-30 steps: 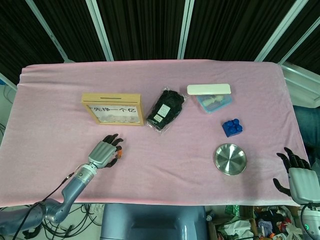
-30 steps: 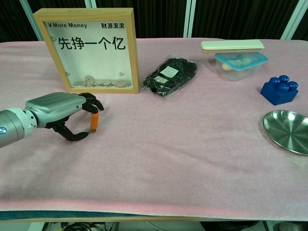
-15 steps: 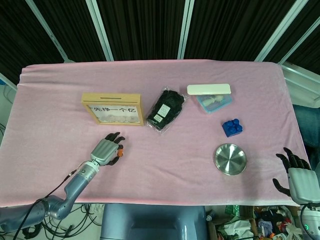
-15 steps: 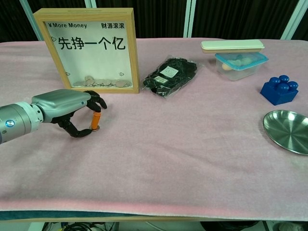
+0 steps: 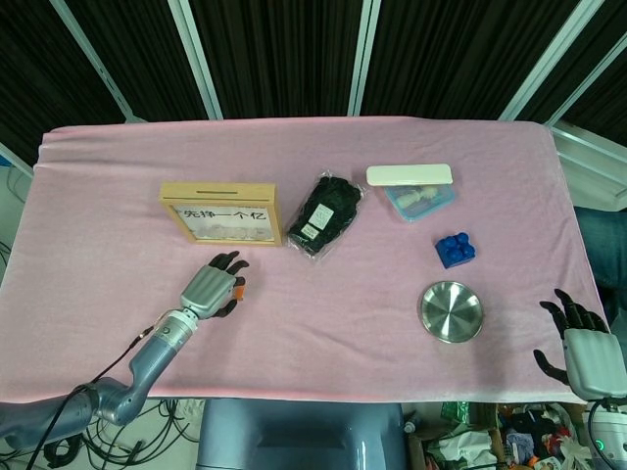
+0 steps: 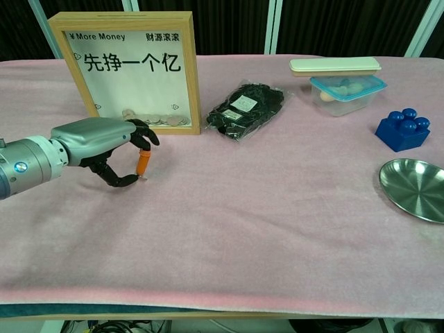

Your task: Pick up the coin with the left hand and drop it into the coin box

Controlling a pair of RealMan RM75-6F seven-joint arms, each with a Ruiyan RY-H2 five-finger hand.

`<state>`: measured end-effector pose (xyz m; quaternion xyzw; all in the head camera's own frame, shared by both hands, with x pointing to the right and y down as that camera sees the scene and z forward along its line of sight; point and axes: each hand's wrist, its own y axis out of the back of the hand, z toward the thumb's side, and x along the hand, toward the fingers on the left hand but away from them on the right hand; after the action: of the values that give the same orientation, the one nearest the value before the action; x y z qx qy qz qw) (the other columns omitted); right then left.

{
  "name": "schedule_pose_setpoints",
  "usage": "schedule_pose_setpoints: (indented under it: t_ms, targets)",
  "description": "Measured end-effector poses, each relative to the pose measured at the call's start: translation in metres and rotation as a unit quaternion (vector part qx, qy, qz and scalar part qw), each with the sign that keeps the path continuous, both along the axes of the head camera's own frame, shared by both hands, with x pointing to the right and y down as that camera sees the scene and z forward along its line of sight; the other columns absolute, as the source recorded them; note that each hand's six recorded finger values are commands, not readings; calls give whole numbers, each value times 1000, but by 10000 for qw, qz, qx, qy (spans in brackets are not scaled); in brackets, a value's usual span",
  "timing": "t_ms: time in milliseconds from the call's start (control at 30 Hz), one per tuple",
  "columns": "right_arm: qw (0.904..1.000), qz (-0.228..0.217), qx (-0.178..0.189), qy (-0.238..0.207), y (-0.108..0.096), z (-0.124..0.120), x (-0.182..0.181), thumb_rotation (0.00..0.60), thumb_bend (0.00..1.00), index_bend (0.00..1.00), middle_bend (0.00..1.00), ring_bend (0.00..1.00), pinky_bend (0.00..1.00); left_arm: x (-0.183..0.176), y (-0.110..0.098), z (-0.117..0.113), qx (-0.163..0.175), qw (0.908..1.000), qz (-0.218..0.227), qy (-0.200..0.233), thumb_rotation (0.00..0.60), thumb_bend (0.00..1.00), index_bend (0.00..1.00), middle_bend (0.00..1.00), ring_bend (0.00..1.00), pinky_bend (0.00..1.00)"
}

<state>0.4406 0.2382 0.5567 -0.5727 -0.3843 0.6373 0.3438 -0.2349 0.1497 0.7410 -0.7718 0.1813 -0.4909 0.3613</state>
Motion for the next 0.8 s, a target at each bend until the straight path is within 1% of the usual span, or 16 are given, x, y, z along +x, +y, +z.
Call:
schedule_pose_setpoints:
  t_ms: [333, 633, 800]
  targets:
    - [10000, -1, -2, -2, 0, 0, 0, 600, 200, 223, 62, 163, 200, 4, -10, 8, 30, 9999, -16, -102, 600, 398, 582, 166, 5, 105]
    - [10000, 1, 1, -11, 0, 0, 0, 600, 200, 224, 62, 163, 200, 2, -8, 11, -32, 9999, -77, -122, 600, 398, 599, 169, 5, 105]
    - [10000, -17, 1, -25, 0, 0, -1, 600, 199, 224, 62, 163, 200, 3, -8, 8, -83, 9999, -122, -49, 600, 398, 610, 172, 5, 105]
